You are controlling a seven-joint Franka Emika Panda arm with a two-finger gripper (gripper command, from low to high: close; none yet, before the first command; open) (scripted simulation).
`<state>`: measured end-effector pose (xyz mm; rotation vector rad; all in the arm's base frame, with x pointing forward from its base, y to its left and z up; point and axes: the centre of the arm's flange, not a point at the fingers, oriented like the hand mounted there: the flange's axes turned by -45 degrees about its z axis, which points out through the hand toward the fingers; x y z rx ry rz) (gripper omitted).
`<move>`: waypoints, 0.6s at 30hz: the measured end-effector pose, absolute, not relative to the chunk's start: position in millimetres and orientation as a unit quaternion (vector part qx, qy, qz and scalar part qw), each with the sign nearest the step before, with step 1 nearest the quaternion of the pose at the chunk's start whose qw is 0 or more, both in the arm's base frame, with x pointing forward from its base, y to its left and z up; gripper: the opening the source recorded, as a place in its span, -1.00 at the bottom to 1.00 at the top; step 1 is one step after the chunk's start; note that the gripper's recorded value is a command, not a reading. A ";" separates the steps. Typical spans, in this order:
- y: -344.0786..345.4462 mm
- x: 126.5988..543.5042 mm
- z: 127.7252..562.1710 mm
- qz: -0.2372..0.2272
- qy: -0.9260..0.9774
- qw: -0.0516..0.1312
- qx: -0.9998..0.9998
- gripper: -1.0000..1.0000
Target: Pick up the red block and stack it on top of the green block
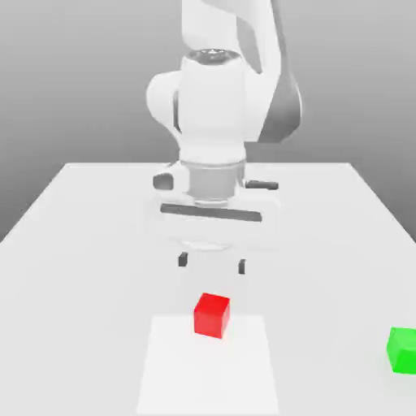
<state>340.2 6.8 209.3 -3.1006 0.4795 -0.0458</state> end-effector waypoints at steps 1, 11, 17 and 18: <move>6.1 336.0 193.8 -0.007 0.156 0.001 -0.988 0.00; 7.4 329.5 147.4 -0.001 0.159 0.000 -0.987 -1.00; 7.7 331.0 173.0 -0.001 0.157 0.000 -0.988 -1.00; 7.3 330.9 180.9 0.000 0.158 0.000 -0.987 -1.00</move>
